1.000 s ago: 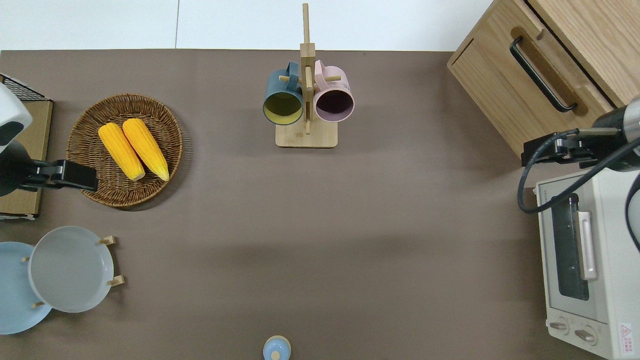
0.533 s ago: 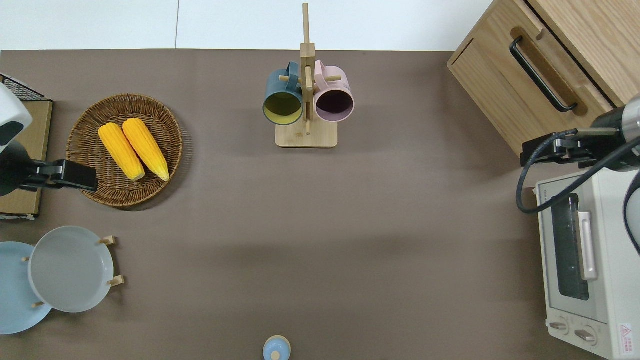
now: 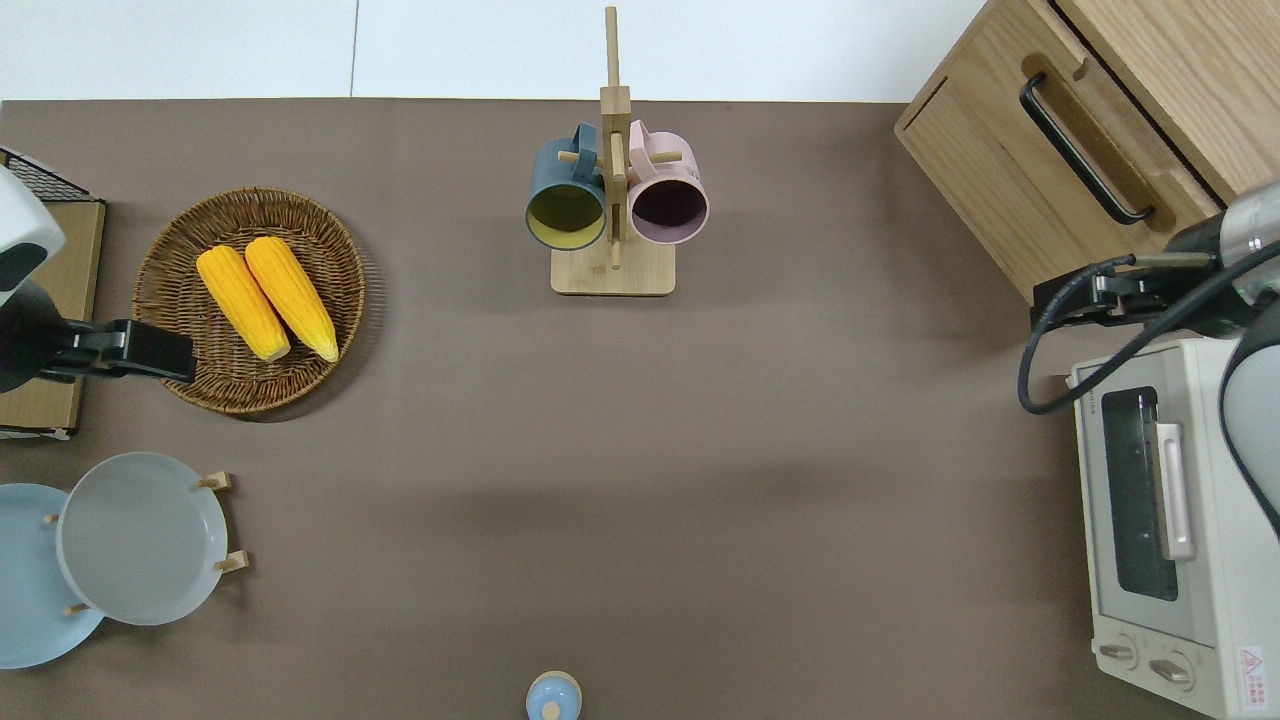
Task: Slide drawer open with right arm
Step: 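Raise the right arm and reach the right gripper toward the drawer's black handle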
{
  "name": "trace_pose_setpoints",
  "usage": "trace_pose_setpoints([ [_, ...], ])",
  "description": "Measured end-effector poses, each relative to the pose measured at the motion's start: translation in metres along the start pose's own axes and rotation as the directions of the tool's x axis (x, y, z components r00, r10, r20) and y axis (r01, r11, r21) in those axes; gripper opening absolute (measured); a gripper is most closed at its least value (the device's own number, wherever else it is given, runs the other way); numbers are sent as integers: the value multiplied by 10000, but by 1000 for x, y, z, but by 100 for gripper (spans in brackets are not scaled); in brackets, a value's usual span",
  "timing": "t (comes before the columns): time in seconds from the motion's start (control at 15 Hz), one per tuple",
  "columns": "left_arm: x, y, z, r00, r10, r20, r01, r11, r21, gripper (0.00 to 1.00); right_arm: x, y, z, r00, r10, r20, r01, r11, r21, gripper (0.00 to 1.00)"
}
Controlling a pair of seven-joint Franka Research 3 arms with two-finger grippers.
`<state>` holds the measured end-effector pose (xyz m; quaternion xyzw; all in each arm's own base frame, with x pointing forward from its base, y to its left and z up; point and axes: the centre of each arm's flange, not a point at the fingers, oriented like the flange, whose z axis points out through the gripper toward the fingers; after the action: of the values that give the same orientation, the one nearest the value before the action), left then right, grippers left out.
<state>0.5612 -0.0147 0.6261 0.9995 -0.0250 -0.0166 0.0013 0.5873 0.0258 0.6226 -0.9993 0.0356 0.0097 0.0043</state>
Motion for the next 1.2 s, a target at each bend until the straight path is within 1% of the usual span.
trace_pose_setpoints([
  [0.27, 0, 0, 0, 10000, 0, 0, 0, 10000, 0, 100, 8, 3, 16, 9996, 77, 271, -76, 10000, -46, 99],
  [0.53, 0, 0, 0, 10000, 0, 0, 0, 10000, 0, 100, 9, 1, 18, 9996, 35, 296, -32, 10000, -91, 99],
  [0.67, 0, 0, 0, 10000, 0, 0, 0, 10000, 0, 100, 9, -1, 17, 9997, -105, 221, 117, 9983, -576, 99],
  [0.73, 0, 0, 0, 10000, 0, 0, 0, 10000, 0, 100, 9, -6, 16, 9994, -291, 167, 307, 9940, -1051, 99],
  [0.87, 0, 0, 0, 10000, 0, 0, 0, 10000, 0, 100, 6, -28, 15, 9967, -805, 64, 801, 9762, -2017, 99],
  [0.93, 0, 0, 0, 10000, 0, 0, 0, 10000, 0, 100, 4, -40, 14, 9939, -1100, 15, 1068, 9620, -2514, 99],
  [1.07, 0, 0, 0, 10000, 0, 0, 0, 10000, 0, 100, 0, -68, 13, 9853, -1709, -66, 1575, 9216, -3548, 99],
  [1.2, 0, 0, 0, 10000, 0, 0, 0, 10000, 0, 100, -2, -89, 16, 9756, -2194, -90, 1935, 8784, -4370, 99],
])
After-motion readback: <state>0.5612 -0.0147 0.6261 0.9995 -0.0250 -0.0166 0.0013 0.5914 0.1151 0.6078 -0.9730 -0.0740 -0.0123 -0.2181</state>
